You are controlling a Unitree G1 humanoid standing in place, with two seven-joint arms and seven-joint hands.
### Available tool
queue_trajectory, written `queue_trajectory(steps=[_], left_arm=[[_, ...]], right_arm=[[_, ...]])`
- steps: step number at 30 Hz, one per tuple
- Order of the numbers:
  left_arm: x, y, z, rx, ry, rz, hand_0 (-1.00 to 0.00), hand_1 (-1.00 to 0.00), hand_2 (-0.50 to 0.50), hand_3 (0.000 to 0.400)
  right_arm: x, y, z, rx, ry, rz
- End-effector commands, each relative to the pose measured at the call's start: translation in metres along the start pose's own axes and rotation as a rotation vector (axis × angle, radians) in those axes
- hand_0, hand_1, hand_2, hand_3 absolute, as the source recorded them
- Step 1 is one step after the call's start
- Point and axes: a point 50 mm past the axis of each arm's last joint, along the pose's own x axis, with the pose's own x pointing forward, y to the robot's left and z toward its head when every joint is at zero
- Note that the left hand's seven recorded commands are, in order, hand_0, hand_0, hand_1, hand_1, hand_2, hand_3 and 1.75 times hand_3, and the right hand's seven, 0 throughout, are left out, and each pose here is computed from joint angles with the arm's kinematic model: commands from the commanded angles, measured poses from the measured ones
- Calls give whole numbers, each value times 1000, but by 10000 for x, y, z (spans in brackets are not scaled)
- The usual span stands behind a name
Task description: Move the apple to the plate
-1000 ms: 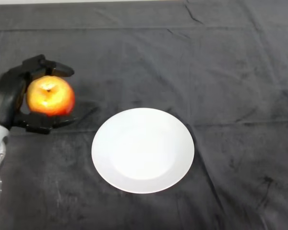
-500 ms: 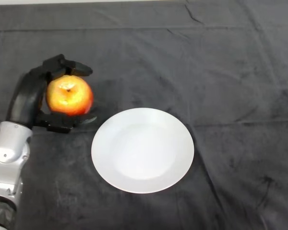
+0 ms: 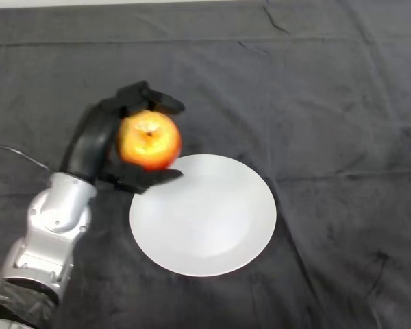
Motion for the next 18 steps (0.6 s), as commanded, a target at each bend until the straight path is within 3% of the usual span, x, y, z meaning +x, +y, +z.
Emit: queue_trajectory(steps=[1,18], left_arm=[[-34,-76,38,5,-15,-14,-1000,-1000,0,400],[-47,-418,101,-15,-30,-149,-1000,-1000,0,400]], right_arm=[[36,132,133,6,-50,44],[36,132,132,5,-49,43]])
